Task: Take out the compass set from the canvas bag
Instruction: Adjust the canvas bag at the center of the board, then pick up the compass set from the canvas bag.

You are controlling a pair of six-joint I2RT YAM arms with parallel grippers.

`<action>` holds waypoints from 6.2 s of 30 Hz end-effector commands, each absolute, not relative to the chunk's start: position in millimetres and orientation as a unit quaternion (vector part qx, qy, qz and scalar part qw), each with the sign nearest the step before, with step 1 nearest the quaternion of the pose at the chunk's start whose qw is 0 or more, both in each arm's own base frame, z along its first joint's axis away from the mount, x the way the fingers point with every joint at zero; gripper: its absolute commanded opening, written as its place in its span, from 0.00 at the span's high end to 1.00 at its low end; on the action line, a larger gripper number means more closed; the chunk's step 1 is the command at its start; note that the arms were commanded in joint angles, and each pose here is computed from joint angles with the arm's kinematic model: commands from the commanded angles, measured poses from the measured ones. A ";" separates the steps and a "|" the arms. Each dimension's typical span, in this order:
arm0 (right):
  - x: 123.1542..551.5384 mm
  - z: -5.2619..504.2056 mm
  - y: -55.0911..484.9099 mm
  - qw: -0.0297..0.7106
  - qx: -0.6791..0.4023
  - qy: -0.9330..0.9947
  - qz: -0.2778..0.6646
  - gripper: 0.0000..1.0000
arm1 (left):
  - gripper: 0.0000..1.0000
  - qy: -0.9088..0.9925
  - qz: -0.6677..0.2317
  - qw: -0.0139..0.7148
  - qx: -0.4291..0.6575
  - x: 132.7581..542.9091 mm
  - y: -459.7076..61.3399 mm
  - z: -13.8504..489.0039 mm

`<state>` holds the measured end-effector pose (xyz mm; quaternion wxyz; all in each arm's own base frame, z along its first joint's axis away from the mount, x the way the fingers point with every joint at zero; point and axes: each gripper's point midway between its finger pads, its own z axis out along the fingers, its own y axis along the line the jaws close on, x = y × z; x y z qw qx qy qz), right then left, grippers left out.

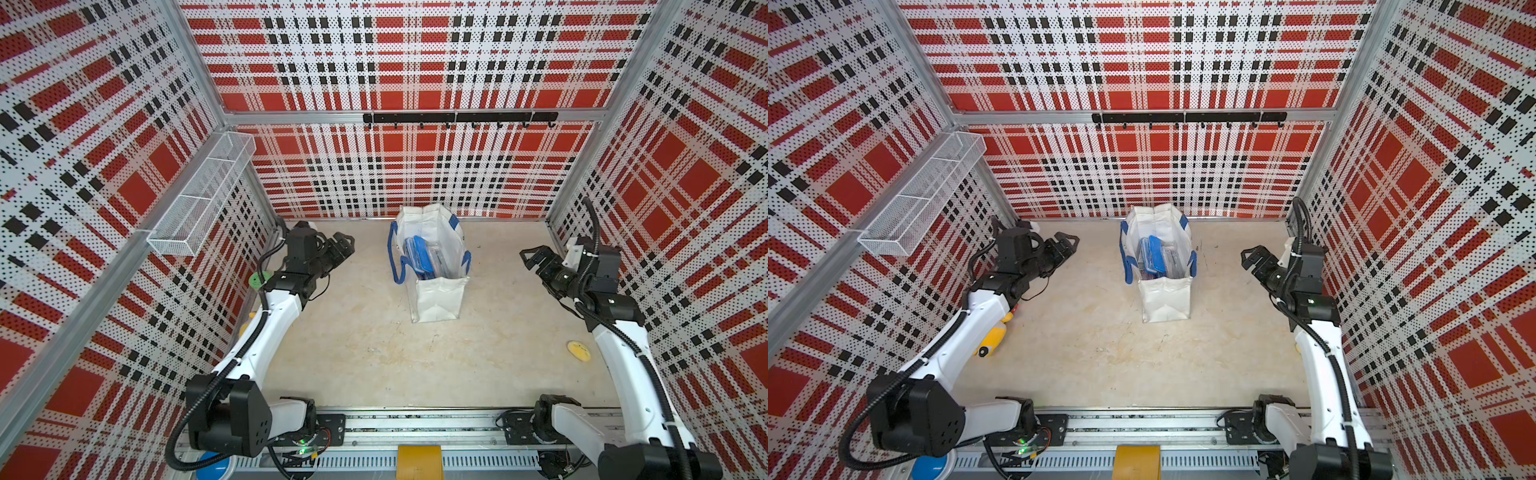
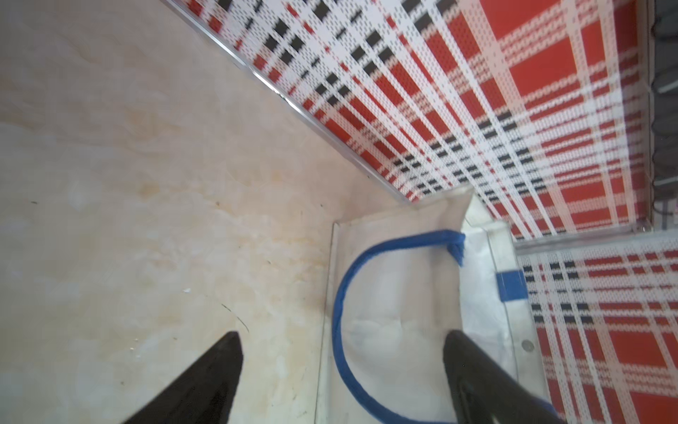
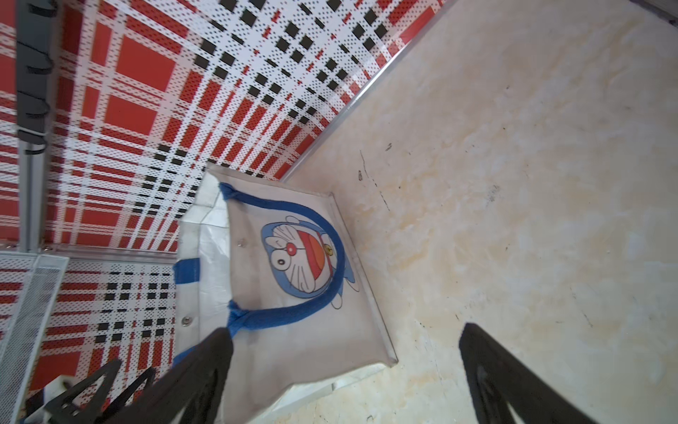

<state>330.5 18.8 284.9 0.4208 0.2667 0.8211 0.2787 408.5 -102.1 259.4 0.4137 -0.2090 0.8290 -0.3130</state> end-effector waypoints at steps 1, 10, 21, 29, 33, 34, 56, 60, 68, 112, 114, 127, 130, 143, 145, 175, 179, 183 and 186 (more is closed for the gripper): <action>335.4 303.5 21.3 0.426 0.250 0.821 0.285 0.00 | 0.15 0.846 -0.330 0.378 -0.181 407.8 -136.4 260.0; 338.4 298.4 53.9 0.380 0.183 0.864 0.275 0.18 | 0.22 0.879 -0.351 0.284 -0.152 411.6 -216.9 250.3; 338.0 289.1 97.4 0.371 0.126 0.887 0.245 0.18 | 0.30 0.910 -0.324 0.214 -0.144 407.1 -266.2 210.8; 337.5 285.7 112.0 0.366 0.105 0.893 0.242 0.22 | 0.52 0.911 -0.326 0.209 -0.140 427.7 -283.9 205.1; 338.2 288.2 118.6 0.365 0.100 0.889 0.257 0.23 | 0.93 0.912 -0.337 0.194 -0.130 434.3 -289.7 205.2; 337.9 290.8 121.0 0.367 0.097 0.887 0.263 0.24 | 0.99 0.912 -0.338 0.194 -0.127 435.4 -289.7 207.7; 428.1 269.5 154.7 0.333 0.118 0.891 0.285 0.26 | 1.00 0.924 -0.319 0.208 -0.022 449.8 -280.9 248.4; 449.8 258.6 162.7 0.327 0.115 0.892 0.290 0.31 | 1.00 0.923 -0.320 0.212 -0.016 451.0 -282.2 250.7; 468.7 237.3 179.9 0.301 0.121 0.891 0.317 0.68 | 1.00 0.921 -0.317 0.226 -0.006 455.7 -281.1 258.6; 276.6 258.3 199.7 0.335 0.100 0.884 0.309 0.47 | 1.00 0.880 -0.322 0.327 0.125 375.5 -298.5 299.6; 279.2 253.5 215.1 0.319 0.094 0.890 0.311 0.48 | 1.00 0.879 -0.324 0.326 0.125 376.6 -302.3 298.8; 331.6 165.4 252.8 0.216 0.155 0.923 0.277 0.43 | 1.00 0.881 -0.326 0.319 0.129 377.3 -307.5 294.4; 341.6 149.1 250.8 0.206 0.176 0.921 0.280 0.43 | 1.00 0.882 -0.328 0.313 0.129 375.0 -308.3 291.0; 361.5 111.2 240.8 0.186 0.205 0.927 0.254 0.35 | 1.00 0.882 -0.331 0.308 0.130 373.2 -309.0 288.5; 365.7 106.4 240.9 0.186 0.205 0.926 0.256 0.34 | 1.00 0.882 -0.333 0.308 0.129 373.2 -309.2 289.3; 375.3 166.7 284.3 0.252 0.117 0.885 0.373 0.84 | 1.00 0.890 -0.321 0.306 0.106 381.4 -292.8 280.1; 362.9 194.0 275.2 0.273 0.104 0.880 0.375 0.85 | 1.00 0.889 -0.321 0.310 0.100 385.1 -287.7 282.3; 349.6 218.3 263.7 0.295 0.079 0.878 0.368 0.85 | 1.00 0.889 -0.322 0.312 0.096 389.0 -283.5 283.0; 343.6 232.4 253.6 0.306 0.061 0.878 0.364 0.86 | 1.00 0.888 -0.323 0.312 0.094 392.2 -280.9 283.2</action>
